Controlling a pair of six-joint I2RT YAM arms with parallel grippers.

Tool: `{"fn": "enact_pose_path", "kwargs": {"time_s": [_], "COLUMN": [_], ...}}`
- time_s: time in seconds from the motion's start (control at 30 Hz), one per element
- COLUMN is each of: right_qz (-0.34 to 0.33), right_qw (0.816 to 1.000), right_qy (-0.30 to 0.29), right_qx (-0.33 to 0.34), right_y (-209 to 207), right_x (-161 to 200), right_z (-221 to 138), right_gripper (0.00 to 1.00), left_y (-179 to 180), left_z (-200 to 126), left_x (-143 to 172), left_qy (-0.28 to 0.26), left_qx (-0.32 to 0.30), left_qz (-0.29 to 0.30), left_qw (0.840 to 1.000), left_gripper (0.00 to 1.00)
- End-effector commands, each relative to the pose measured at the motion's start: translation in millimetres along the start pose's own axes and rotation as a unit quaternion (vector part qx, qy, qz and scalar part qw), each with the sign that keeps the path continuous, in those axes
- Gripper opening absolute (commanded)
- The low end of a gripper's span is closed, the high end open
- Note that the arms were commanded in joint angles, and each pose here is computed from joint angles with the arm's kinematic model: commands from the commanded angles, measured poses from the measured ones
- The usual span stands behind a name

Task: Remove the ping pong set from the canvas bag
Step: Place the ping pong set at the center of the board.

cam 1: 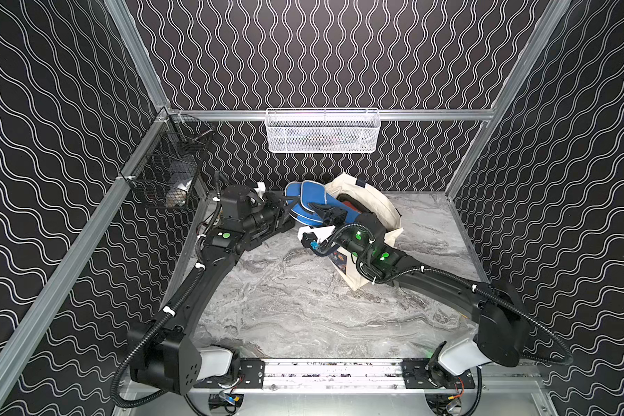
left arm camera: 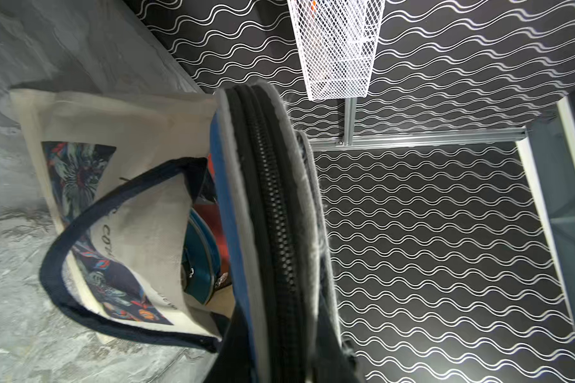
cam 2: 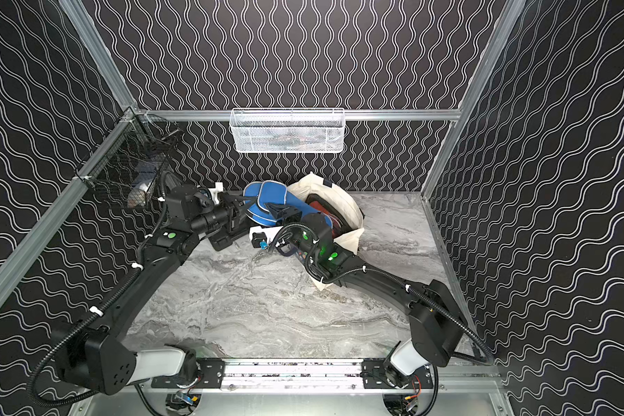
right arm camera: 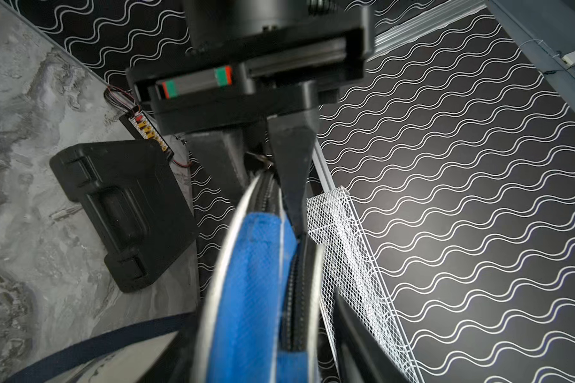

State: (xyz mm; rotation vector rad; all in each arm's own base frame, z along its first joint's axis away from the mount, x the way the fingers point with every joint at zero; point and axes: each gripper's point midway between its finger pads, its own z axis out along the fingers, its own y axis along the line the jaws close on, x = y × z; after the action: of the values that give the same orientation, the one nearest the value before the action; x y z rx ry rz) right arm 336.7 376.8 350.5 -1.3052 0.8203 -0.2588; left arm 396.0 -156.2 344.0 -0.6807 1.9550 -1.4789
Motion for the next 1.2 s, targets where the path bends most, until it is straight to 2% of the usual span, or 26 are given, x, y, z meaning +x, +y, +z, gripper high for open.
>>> {"fn": "enact_pose_path", "kwargs": {"time_s": [0.0,0.1,0.2,0.43,0.53,0.67,0.83,0.93,1.17], "right_qz": [0.036,0.071,0.105,0.201,0.248,0.308,0.37,0.413,0.492], "right_qw": [0.993,0.99,0.985,0.966,0.954,0.934,0.908,0.887,0.848], "right_qy": [-0.054,-0.046,-0.038,0.004,0.038,0.072,0.092,0.102,0.114], "right_qx": [0.094,0.113,0.132,0.163,0.166,0.167,0.174,0.18,0.161], "right_y": [-54.3,-69.5,-87.1,-122.0,-127.4,-129.1,-135.1,-141.1,-144.9], "right_x": [-27.2,-26.3,-24.9,-3.9,12.0,34.5,61.6,78.7,100.8], "right_z": [-12.7,-18.5,-26.9,-46.8,-51.9,-58.6,-66.3,-74.5,-83.4], "right_gripper": [0.72,0.82,0.86,0.89,0.89,0.89,0.9,0.9,0.9], "left_y": [-4.8,-14.7,-29.8,-60.7,-68.1,-69.5,-68.0,-60.4,-15.9], "left_z": [-3.4,-7.2,-14.1,-35.7,-45.1,-75.5,-104.5,-119.0,-149.9], "left_x": [-14.4,-23.0,-36.4,-67.2,-73.8,-98.3,-122.2,-136.6,-149.3], "left_qy": [-0.037,-0.049,-0.062,-0.098,-0.103,-0.138,-0.175,-0.196,-0.242], "left_qx": [-0.012,-0.008,0.011,0.062,0.067,0.063,0.069,0.065,-0.012], "left_qz": [0.058,0.075,0.086,0.091,0.102,0.112,0.103,0.088,0.04], "left_qw": [0.998,0.996,0.994,0.989,0.987,0.982,0.977,0.974,0.969], "left_gripper": [0.0,0.0,0.0,0.0,0.0,0.0,0.0,0.0,0.0]}}
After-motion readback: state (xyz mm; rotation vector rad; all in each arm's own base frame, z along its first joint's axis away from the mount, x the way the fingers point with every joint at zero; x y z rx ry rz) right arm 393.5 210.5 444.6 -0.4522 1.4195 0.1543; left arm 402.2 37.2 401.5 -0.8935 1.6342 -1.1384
